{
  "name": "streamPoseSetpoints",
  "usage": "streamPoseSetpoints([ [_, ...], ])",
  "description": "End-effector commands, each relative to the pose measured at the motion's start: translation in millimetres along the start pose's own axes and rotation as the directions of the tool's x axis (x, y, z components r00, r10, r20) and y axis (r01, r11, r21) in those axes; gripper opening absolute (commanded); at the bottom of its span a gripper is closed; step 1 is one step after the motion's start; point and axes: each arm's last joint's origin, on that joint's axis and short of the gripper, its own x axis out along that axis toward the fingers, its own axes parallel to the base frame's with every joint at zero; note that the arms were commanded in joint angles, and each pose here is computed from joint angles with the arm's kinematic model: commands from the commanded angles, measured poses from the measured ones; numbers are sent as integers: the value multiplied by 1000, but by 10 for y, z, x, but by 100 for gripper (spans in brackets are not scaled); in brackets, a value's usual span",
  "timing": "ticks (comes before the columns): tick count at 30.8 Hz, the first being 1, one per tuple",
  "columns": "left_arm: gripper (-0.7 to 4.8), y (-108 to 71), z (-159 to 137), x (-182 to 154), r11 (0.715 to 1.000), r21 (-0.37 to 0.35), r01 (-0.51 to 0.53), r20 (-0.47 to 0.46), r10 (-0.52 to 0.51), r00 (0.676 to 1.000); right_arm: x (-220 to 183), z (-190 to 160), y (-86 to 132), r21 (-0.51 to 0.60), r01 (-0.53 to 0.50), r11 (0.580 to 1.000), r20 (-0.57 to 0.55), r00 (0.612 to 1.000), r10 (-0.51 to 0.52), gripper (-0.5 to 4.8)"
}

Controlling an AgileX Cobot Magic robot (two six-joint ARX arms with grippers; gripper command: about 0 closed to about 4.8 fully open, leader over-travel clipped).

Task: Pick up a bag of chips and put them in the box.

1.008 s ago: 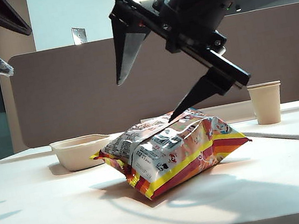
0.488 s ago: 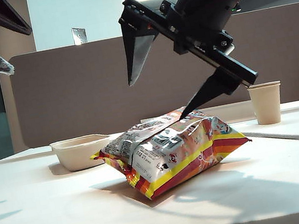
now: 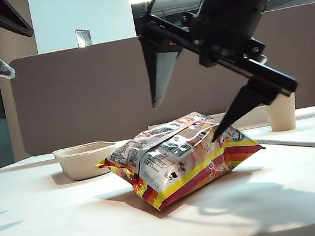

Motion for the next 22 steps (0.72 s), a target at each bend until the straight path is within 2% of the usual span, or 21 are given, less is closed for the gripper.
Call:
streamPoseSetpoints([
  [1,439,-5,17,-6,1000,9,1,13,-1,1000,-28,28,39,80,-26,996,62,998,21,479],
  [3,439,-5,17,-6,1000,9,1,13,-1,1000,-31,65,59,111,-52,992,87,995,42,479],
  [13,439,-2,43,-6,1000,25,-3,37,2,999,-32,212,26,178,-44,983,134,991,20,479],
  [17,439,1,61,-6,999,36,-6,52,4,999,67,230,52,190,-70,979,117,992,49,479],
  [22,439,1,62,-5,999,37,-6,53,4,999,219,270,175,185,-46,982,76,997,32,479],
])
